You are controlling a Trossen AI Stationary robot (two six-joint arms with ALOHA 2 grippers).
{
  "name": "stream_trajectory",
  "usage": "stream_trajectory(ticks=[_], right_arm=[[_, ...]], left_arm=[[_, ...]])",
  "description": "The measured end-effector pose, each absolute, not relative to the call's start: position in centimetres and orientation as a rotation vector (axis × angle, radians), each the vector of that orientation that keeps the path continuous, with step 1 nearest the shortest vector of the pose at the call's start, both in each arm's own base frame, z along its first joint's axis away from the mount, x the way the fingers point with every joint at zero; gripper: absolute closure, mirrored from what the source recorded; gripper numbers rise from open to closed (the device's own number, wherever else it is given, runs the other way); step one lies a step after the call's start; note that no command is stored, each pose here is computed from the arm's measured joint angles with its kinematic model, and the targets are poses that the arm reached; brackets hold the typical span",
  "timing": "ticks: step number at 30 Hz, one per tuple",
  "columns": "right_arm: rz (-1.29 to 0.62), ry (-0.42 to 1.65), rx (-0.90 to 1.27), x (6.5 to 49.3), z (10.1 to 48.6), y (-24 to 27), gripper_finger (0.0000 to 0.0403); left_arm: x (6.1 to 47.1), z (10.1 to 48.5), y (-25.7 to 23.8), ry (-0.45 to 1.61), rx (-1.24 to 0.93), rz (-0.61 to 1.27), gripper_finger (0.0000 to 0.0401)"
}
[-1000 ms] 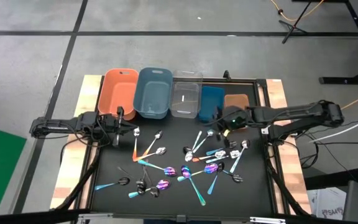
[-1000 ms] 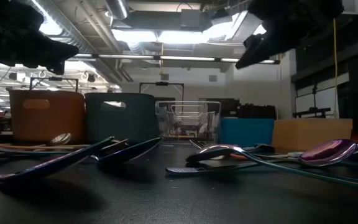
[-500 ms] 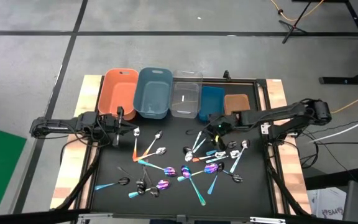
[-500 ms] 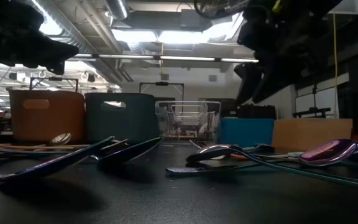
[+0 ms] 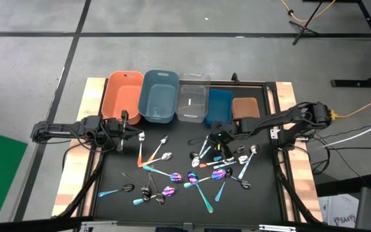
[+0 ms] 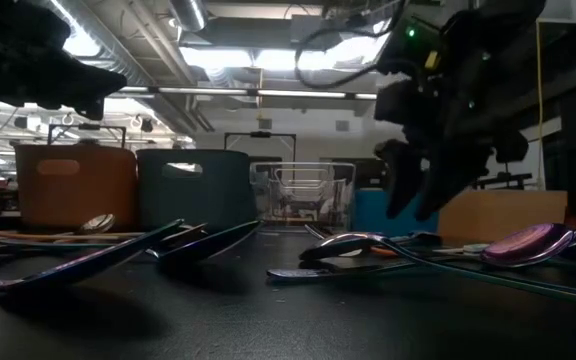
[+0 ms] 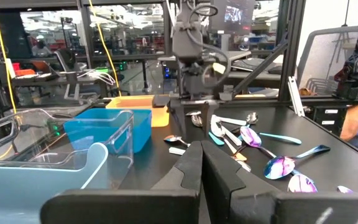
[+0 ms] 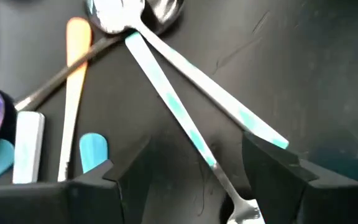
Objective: Sort silverware by color (type)
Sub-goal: Put the white and blue spoon into the right orange bin
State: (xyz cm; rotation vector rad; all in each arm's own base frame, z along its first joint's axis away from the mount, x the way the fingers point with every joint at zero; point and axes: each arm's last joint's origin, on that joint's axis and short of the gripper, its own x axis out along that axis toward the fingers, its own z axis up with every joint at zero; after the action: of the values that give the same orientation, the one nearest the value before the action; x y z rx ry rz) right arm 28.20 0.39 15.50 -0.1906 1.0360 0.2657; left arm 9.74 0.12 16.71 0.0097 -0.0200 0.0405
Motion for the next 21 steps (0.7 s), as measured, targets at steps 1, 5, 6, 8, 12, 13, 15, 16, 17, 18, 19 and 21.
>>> stream_trajectory(ticks=[1,5,6,8,12,13,15,16,17,18,19,21], right_arm=[[0.271,1.046,-0.197,28.3,15.2,0.4,0.0171],[0.279,1.081,-0.204,28.4,14.2,0.4,0.0171],[0.276,1.089,-0.205,28.5,14.0,0.4,0.0171],[0.271,1.102,-0.209,28.5,13.8,0.3,0.0171],[0.269,1.115,-0.209,28.6,13.3,0.3,0.0171],[0.269,1.118,-0.208,28.7,13.3,0.3,0.0171],[0.271,1.121,-0.207,28.7,13.1,0.3,0.0171],[0.271,1.122,-0.206,28.7,13.1,0.3,0.0171],[0.272,1.122,-0.206,28.7,13.1,0.3,0.0171],[0.271,1.122,-0.207,28.7,13.1,0.3,0.0171],[0.271,1.122,-0.207,28.7,13.1,0.3,0.0172],[0.272,1.123,-0.206,28.7,13.1,0.3,0.0178]], left_arm=[[9.7,16.7,0.1,-0.02,0.01,0.04,0.0401],[9.7,16.7,0.1,-0.02,0.01,0.04,0.0401],[9.7,16.7,0.1,-0.02,0.01,0.04,0.0401],[9.7,16.7,0.1,-0.02,0.01,0.04,0.0401],[9.7,16.7,0.1,-0.02,0.01,0.041,0.0401],[9.7,16.7,0.1,-0.021,0.01,0.04,0.0401],[9.7,16.7,0.1,-0.02,0.01,0.041,0.0401],[9.7,16.7,0.1,-0.021,0.01,0.04,0.0401],[9.7,16.7,0.1,-0.02,0.01,0.04,0.0401],[9.7,16.7,0.1,-0.02,0.01,0.04,0.0401],[9.7,16.7,0.1,-0.02,0.01,0.041,0.0401],[9.7,16.7,0.1,-0.02,0.01,0.041,0.0401]])
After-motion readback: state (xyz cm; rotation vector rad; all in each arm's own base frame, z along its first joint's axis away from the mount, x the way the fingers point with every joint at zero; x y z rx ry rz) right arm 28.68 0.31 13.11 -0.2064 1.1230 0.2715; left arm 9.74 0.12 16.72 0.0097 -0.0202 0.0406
